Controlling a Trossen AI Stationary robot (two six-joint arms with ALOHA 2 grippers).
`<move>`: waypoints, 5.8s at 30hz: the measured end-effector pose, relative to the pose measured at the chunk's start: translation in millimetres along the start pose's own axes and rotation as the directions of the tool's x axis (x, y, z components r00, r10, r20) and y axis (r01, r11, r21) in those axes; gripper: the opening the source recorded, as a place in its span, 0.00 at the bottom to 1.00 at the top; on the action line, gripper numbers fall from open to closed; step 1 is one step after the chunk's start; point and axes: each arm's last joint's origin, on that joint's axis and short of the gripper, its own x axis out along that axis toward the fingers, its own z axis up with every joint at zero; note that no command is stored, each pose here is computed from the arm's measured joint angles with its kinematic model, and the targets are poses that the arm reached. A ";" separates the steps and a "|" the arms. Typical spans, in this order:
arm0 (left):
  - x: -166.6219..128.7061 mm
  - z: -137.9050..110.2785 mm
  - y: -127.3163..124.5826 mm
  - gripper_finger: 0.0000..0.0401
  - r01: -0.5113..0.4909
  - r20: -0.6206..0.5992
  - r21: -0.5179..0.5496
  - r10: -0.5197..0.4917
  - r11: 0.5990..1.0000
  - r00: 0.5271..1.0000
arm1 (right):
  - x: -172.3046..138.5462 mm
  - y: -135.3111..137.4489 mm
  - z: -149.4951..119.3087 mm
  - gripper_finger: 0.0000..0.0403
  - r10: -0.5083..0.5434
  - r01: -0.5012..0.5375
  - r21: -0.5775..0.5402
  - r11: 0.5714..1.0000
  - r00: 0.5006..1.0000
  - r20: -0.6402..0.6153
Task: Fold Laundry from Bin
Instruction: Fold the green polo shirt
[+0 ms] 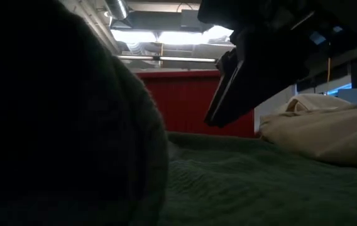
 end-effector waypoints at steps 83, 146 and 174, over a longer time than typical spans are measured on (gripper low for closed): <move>-131.0 7.4 -36.3 0.15 -0.372 0.221 0.062 0.351 0.926 0.910 | -30.7 1.8 35.7 0.44 -0.082 0.073 -0.164 0.984 0.995 -0.053; -193.8 75.4 245.2 0.42 -0.954 -0.659 -0.024 0.712 0.300 0.241 | 24.3 -126.0 -63.2 0.44 -0.021 0.004 -0.050 0.999 0.936 -0.351; -216.7 141.9 157.6 0.49 -0.852 -0.114 -0.104 0.845 0.513 0.523 | -51.8 -128.7 19.4 0.44 -0.082 0.064 0.085 0.994 0.970 0.231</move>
